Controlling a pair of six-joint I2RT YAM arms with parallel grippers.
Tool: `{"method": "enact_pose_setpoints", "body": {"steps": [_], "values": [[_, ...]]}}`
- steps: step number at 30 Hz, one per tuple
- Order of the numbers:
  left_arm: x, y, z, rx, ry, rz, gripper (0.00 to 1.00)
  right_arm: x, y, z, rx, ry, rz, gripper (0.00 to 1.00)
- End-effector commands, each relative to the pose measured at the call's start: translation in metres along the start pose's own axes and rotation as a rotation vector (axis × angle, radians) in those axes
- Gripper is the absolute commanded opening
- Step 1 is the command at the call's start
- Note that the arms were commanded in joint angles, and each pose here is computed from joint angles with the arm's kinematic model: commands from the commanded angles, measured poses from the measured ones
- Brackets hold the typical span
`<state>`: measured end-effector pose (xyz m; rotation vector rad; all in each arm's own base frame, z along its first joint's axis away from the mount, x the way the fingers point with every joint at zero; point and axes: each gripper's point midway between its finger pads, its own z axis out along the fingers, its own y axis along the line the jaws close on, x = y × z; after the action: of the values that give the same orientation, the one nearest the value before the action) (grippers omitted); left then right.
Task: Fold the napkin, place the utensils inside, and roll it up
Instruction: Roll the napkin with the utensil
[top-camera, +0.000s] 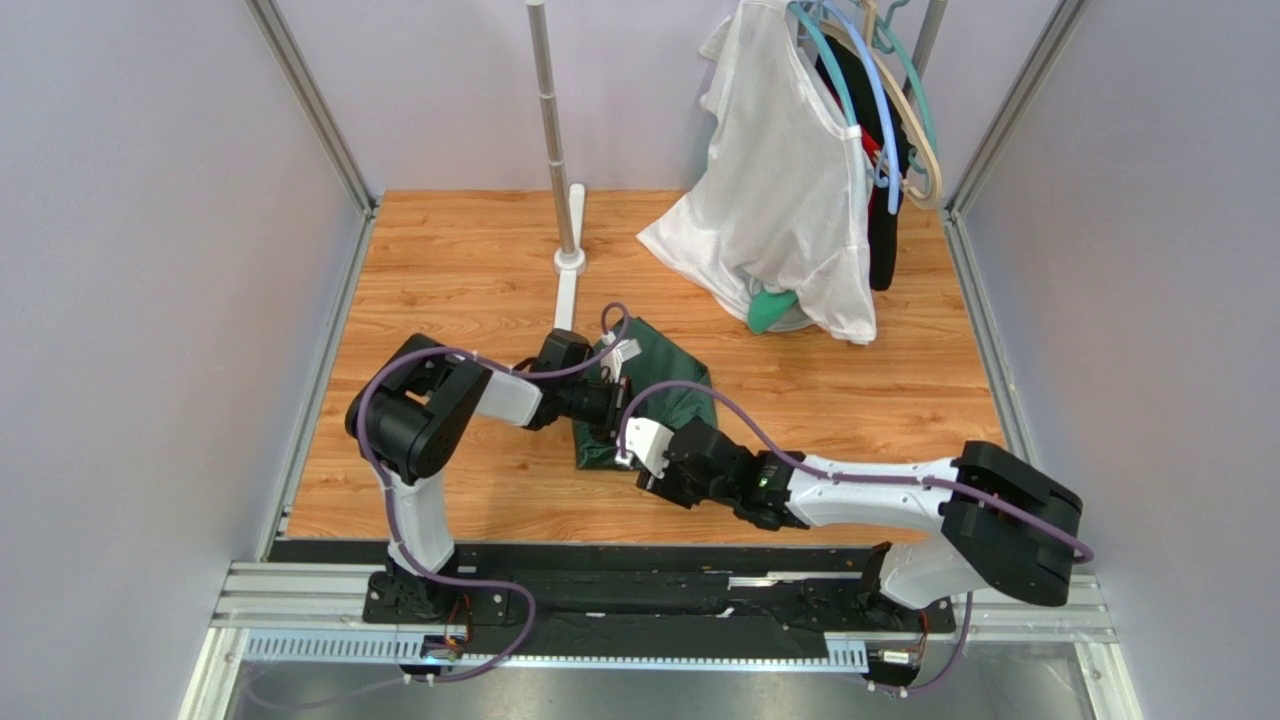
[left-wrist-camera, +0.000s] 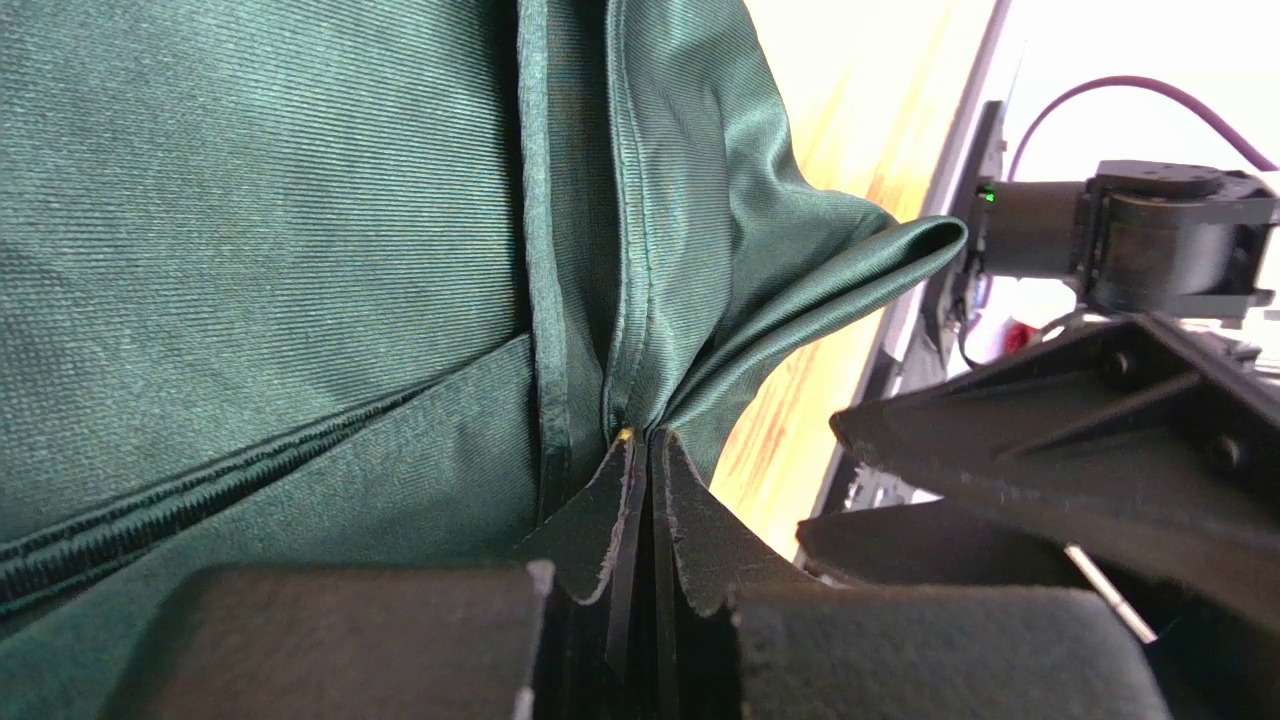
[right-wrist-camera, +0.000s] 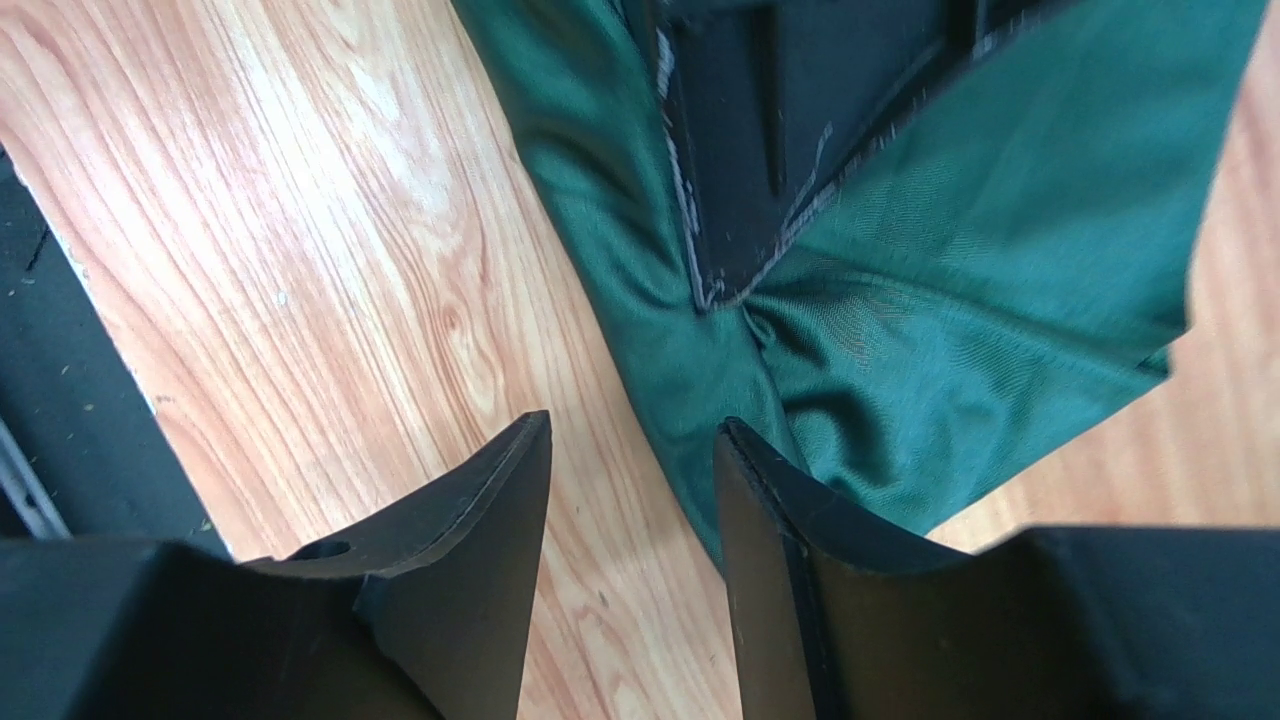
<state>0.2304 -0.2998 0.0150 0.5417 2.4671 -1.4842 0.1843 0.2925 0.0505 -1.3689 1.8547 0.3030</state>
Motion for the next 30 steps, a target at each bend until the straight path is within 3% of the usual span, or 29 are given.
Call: {"method": "enact_pose_setpoints", "body": {"steps": [1, 18, 26, 30], "values": [[0.057, 0.045, -0.002, -0.154, 0.137, -0.176, 0.07, -0.023, -0.015, 0.007, 0.128, -0.065, -0.121, 0.48], [0.062, 0.045, 0.002, -0.106, 0.165, -0.179, 0.05, -0.002, -0.001, 0.041, 0.085, -0.002, -0.186, 0.45], [0.063, 0.043, 0.003, -0.084, 0.171, -0.170, 0.04, 0.021, 0.014, 0.045, -0.035, 0.131, -0.134, 0.39], [0.063, 0.040, 0.003, -0.067, 0.174, -0.164, 0.05, 0.037, 0.023, 0.044, -0.098, 0.226, -0.113, 0.30]]}}
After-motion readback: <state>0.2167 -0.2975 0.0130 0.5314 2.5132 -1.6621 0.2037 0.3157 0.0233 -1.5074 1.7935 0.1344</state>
